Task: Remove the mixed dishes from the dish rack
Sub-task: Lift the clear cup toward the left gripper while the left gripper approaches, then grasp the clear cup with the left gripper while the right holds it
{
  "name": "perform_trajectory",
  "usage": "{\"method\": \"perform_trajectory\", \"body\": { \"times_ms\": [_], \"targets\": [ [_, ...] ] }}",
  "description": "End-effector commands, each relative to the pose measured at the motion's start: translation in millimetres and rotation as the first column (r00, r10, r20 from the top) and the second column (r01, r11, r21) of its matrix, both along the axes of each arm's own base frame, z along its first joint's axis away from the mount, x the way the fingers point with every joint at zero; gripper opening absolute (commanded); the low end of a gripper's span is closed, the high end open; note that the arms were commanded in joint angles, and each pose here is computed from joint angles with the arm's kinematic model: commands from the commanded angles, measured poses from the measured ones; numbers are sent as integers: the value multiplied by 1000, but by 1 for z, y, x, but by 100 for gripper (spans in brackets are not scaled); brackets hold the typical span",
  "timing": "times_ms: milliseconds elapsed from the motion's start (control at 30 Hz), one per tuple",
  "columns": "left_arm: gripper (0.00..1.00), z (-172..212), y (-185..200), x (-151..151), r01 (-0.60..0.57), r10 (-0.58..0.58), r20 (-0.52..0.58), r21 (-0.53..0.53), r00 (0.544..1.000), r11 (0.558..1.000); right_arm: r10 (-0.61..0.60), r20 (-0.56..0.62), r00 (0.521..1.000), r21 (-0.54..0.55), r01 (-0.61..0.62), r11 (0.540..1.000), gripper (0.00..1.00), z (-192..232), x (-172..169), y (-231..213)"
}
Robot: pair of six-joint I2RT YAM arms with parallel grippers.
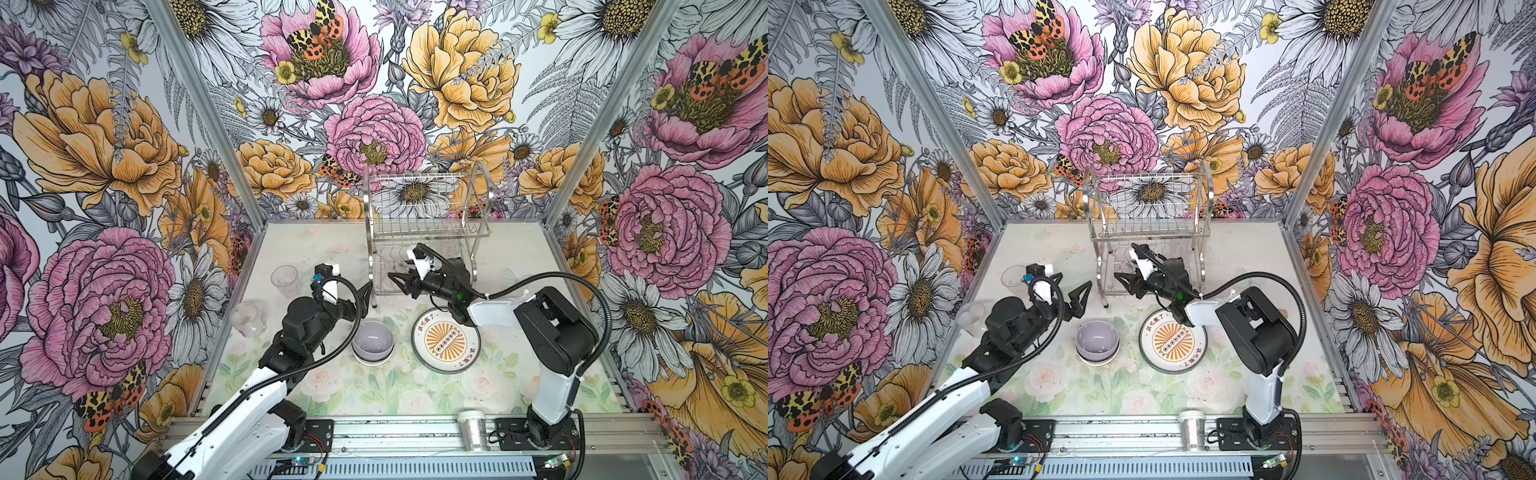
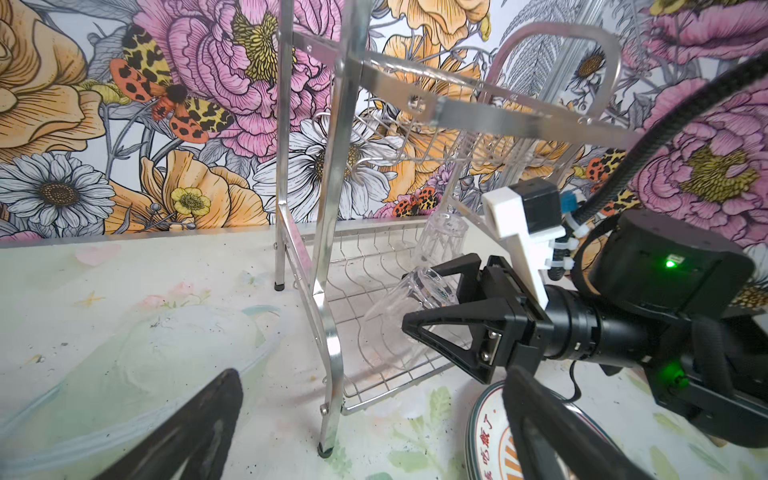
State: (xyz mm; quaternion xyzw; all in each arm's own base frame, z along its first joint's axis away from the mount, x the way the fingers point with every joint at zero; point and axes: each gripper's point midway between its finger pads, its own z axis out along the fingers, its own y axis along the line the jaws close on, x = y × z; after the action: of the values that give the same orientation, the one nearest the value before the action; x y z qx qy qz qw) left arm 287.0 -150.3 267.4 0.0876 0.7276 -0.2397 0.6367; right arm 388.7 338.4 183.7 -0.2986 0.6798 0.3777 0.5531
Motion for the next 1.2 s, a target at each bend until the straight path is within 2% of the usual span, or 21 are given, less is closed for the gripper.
{"method": "perform_trajectory", "body": {
  "times_ms": [0,200,300,467,733,900,1167],
  "targets": [
    [99,-16,2,-15,36,-38,-103,-24,994,999,-79,-64,995,111,86,990,0,38,-6,-11],
    [99,-9,-4,-30,96,-112,-145,-112,983,989,-136,-290,947,208,201,957,0,50,-20,-31],
    [99,-9,-17,-33,155,-182,-175,-154,968,976,-119,-414,903,295,257,920,0,57,-27,-38],
    [98,1,-37,-33,235,-270,-194,-186,943,954,-45,-610,791,380,342,860,0,54,-36,-45],
    [97,9,-69,-37,324,-355,-186,-176,916,929,45,-730,682,453,433,779,0,55,-52,-57],
    [95,1,-91,-39,370,-401,-220,-171,889,913,65,-768,637,472,495,729,0,57,-56,-65],
    [91,1,-114,-25,378,-418,-191,-215,888,901,108,-808,580,478,536,697,0,51,-57,-66]
  ]
}}
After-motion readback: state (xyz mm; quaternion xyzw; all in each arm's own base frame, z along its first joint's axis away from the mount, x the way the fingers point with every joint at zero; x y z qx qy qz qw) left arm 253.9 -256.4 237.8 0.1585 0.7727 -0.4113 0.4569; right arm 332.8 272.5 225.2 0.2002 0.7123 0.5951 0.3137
